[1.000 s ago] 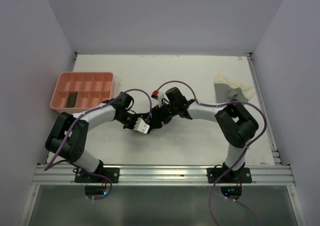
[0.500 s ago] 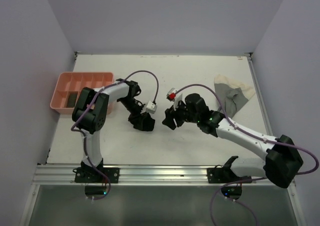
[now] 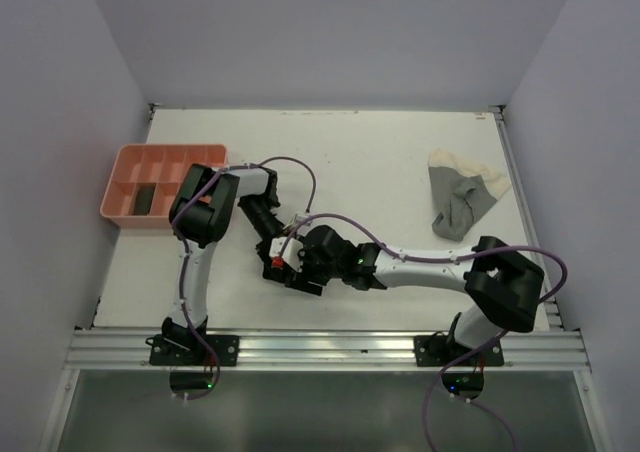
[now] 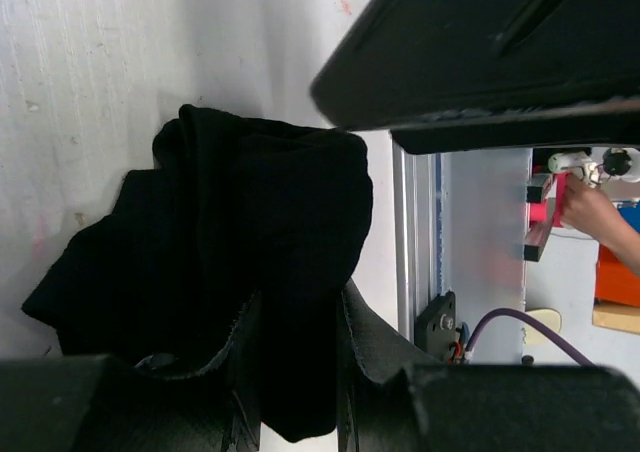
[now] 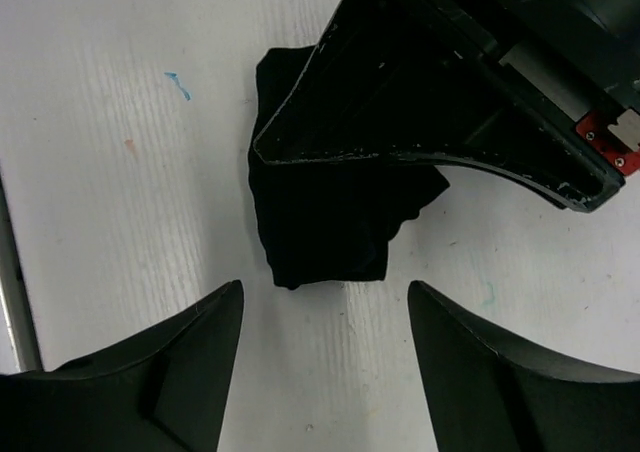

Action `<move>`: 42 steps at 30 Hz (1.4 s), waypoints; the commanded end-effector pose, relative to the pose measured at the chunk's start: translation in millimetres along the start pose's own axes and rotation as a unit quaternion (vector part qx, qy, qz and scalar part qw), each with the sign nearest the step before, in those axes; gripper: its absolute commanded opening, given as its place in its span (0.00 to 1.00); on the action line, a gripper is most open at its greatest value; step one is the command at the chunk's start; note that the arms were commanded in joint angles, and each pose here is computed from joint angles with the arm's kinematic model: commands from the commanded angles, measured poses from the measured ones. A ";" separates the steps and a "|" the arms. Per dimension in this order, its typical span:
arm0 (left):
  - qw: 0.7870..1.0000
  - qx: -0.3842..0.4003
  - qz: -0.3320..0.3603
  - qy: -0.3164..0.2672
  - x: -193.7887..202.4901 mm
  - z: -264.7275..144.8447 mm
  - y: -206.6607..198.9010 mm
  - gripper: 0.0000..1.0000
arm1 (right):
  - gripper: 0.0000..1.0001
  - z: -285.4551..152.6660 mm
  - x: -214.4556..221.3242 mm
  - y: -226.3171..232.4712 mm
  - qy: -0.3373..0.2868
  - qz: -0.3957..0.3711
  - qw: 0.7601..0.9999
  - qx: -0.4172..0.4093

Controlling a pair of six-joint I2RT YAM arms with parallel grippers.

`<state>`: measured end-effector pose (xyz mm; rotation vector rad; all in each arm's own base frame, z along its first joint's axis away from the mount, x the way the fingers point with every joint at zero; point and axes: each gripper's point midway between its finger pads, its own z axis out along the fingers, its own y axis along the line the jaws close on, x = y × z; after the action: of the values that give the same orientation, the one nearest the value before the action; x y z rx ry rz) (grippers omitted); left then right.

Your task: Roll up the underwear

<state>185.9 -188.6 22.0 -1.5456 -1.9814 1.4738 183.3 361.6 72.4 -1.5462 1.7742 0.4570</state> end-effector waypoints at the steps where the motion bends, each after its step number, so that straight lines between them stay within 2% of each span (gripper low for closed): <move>1: 0.994 -0.054 0.048 0.087 35.6 3.7 53.3 0.01 | 0.71 6.6 -40.5 -18.1 -0.057 -0.064 0.996 0.025; 10: 0.993 -0.056 0.047 0.088 33.8 2.9 57.4 0.03 | 0.70 32.9 -34.3 8.0 -0.050 -0.075 0.995 -0.029; 15: 0.994 -0.060 0.047 0.080 30.7 0.9 60.1 0.04 | 0.63 48.7 -19.2 16.0 -0.029 -0.070 0.996 -0.048; 16: 0.994 -0.062 0.047 0.077 30.3 -1.0 61.0 0.04 | 0.59 51.1 -16.6 17.4 -0.025 -0.068 0.996 -0.051; 17: 0.994 -0.062 0.046 0.076 30.2 -1.6 60.9 0.05 | 0.44 52.8 -14.5 20.3 -0.023 -0.067 0.996 -0.058; 18: 0.994 -0.068 0.048 0.073 29.0 -2.9 62.7 0.09 | 0.36 56.6 -10.1 21.9 -0.017 -0.062 0.996 -0.062; 19: 0.993 -0.074 0.054 0.069 26.8 -5.4 61.5 0.14 | 0.23 58.4 -7.1 22.3 -0.013 -0.059 0.996 -0.062; 21: 0.993 -0.088 0.065 0.055 21.3 -11.4 62.5 0.20 | 0.10 60.9 -4.4 22.7 -0.006 -0.043 0.997 -0.061; 22: 0.990 -0.102 0.080 0.046 13.2 -19.2 60.6 0.23 | 0.00 62.1 -1.0 23.3 0.000 -0.033 0.997 -0.065; 24: 0.988 -0.125 0.092 0.013 -0.6 -34.3 60.7 0.32 | 0.00 61.8 4.3 29.6 0.011 -0.010 0.996 -0.089; 26: 0.981 -0.153 0.115 -0.029 -25.0 -58.4 54.6 0.36 | 0.00 63.0 17.5 33.7 0.037 0.017 0.993 -0.108; 29: 0.966 -0.194 0.146 -0.093 -53.0 -103.4 43.9 0.42 | 0.00 64.3 28.0 42.2 0.052 0.053 0.988 -0.136; 30: 0.955 -0.221 0.160 -0.114 -61.7 -126.7 39.1 0.43 | 0.00 64.0 30.7 41.6 0.055 0.072 0.985 -0.149; 34: 0.924 -0.273 0.191 -0.188 -79.9 -179.1 16.5 0.44 | 0.00 66.5 36.6 31.5 0.068 0.153 0.970 -0.177; 36: 0.901 -0.302 0.214 -0.227 -83.8 -205.5 -0.3 0.44 | 0.00 70.2 42.9 23.3 0.073 0.194 0.962 -0.180; 37: 0.898 -0.306 0.210 -0.237 -77.6 -205.9 -4.0 0.44 | 0.00 69.2 39.8 26.3 0.065 0.208 0.955 -0.202; 38: 0.885 -0.329 0.220 -0.247 -71.2 -217.8 -5.3 0.45 | 0.00 71.7 43.1 22.9 0.068 0.226 0.950 -0.206; 39: 0.879 -0.341 0.228 -0.244 -62.6 -211.3 -16.6 0.46 | 0.00 72.8 42.8 22.4 0.066 0.234 0.947 -0.210; 41: 0.856 -0.388 0.263 -0.218 -50.9 -213.4 -16.2 0.47 | 0.00 73.7 41.4 20.7 0.058 0.259 0.937 -0.229; 42: 0.847 -0.403 0.282 -0.202 -37.6 -196.0 -24.9 0.47 | 0.00 77.4 47.2 22.5 0.063 0.272 0.930 -0.238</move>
<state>337.8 -104.3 144.2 -2.1628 -2.8403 1.3797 227.1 416.1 35.6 -1.3880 1.9916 1.0014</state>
